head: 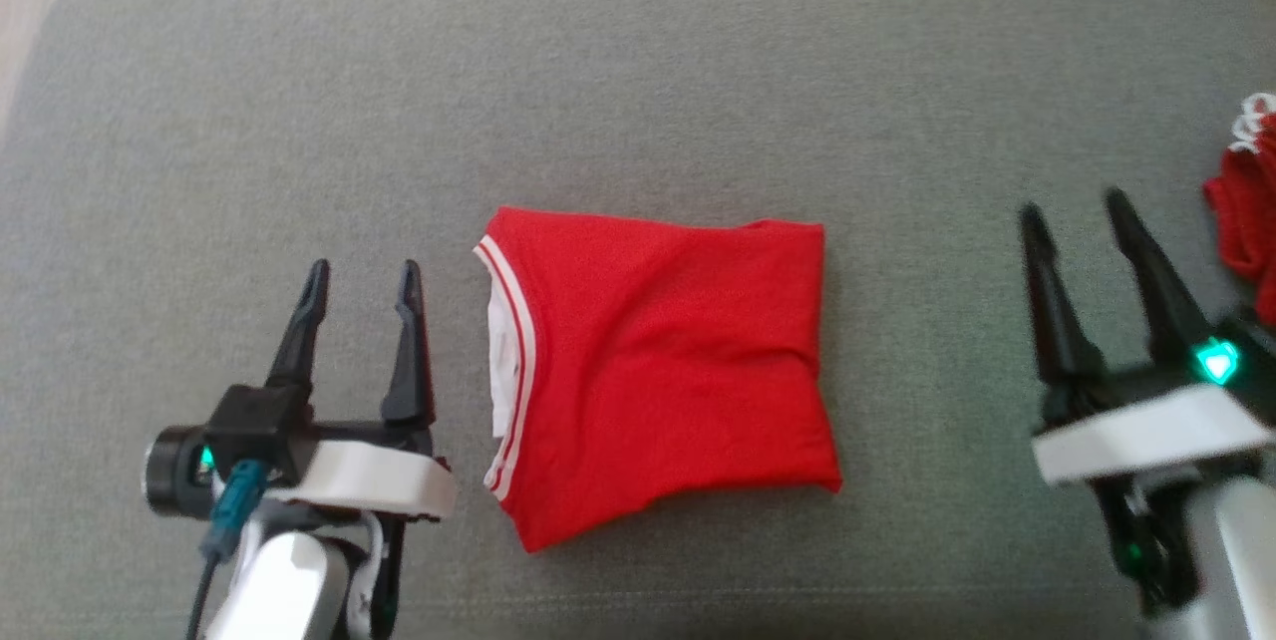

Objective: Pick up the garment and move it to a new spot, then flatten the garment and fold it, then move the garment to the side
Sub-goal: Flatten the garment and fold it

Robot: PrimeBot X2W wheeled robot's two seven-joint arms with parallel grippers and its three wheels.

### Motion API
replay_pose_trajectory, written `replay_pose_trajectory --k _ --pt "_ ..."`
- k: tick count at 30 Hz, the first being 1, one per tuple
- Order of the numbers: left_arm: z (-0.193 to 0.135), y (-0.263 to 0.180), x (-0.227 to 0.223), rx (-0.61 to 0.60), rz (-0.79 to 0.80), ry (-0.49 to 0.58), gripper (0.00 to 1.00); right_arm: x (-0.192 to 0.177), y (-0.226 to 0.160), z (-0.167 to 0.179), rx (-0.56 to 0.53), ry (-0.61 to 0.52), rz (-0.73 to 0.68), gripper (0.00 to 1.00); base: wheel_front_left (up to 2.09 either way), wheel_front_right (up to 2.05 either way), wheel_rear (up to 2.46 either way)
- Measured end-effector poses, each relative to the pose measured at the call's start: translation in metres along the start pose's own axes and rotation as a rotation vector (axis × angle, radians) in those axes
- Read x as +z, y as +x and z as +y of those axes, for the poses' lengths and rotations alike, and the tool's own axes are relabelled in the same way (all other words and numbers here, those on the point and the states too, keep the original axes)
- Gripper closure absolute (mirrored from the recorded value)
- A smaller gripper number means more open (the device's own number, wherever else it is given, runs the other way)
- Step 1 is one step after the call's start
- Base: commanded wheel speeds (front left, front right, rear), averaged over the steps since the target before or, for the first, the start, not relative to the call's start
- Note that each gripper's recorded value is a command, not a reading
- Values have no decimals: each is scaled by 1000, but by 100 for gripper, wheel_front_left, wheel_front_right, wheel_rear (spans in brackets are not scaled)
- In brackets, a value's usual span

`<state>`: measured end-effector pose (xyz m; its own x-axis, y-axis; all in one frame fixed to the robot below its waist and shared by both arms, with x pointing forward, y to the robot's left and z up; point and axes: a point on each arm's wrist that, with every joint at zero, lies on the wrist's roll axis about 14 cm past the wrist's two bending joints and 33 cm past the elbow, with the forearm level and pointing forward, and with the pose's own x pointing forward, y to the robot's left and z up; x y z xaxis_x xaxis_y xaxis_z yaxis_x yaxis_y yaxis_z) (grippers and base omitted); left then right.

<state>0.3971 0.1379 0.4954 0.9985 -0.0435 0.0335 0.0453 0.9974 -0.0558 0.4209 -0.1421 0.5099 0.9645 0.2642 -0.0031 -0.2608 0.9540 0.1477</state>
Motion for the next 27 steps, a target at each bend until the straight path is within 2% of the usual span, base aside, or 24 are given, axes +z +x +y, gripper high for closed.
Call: replay_pose_trajectory --k 3,6,17,27 --pt "2 1 4 -6 -12 15 0 -3 -22 -19 -76 -18 16 0 0 0 0" --pt "3 -1 9 -5 -27 36 0 -4 -38 -19 -109 -5 25 0 0 0 0" --pt "4 -38 7 -13 13 66 0 0 -78 -9 -146 24 29 0 0 0 0" --pt "8 -66 6 1 42 79 0 4 -95 -1 -148 10 35 0 0 0 0"
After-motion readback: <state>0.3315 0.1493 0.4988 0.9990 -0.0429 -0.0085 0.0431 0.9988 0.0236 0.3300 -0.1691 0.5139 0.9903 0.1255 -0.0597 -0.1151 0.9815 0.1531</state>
